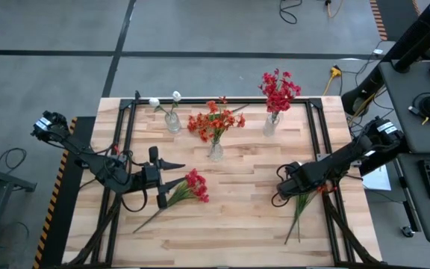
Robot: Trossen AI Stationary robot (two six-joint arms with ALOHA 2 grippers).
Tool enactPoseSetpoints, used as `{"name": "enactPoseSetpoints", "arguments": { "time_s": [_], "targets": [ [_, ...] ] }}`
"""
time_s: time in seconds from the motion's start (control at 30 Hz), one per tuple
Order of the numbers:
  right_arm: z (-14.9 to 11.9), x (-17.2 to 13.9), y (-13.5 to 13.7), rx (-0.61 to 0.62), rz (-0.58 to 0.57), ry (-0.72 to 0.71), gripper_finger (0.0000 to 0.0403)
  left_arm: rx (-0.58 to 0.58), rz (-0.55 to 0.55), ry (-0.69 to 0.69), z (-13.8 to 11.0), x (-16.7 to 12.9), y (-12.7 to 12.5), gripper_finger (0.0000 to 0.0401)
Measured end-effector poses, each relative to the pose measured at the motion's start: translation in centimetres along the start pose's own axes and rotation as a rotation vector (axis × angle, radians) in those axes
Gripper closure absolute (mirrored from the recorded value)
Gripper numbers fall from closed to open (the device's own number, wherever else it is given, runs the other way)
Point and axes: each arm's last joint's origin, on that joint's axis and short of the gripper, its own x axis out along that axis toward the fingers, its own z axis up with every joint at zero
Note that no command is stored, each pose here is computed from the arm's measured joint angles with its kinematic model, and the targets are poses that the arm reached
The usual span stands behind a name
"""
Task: Sort flowers into vase by color
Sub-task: Put the white tulip into the top left transparent vase
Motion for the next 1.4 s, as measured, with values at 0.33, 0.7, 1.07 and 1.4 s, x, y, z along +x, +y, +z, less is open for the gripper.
{"name": "enactPoseSetpoints", "arguments": {
  "time_s": [0.33, 0.7, 1.07, 1.4],
  "targets": [
    [0.0, -0.2, -0.1, -0.009, 0.010, 0.011, 0.0348, 0.000, 0.000, 0.000, 0.0, 0.0, 0.0, 0.0236],
    [0.0, -1.2, -0.5, -0.019, 0.077, 0.013, 0.0386, -0.001, 0.000, 0.000, 0.0, 0.0, 0.0, 0.0236],
    [0.2, -3.5, -1.2, -0.059, 0.286, -0.067, 0.0387, -0.003, -0.010, -0.002, 0.0, 0.0, 0.0, 0.0236],
    [0.5, -8.5, 2.5, -0.485, 0.885, -0.537, 0.0387, -0.031, -0.294, -0.067, 0.6, 0.1, -1.1, 0.0236]
  ]
}}
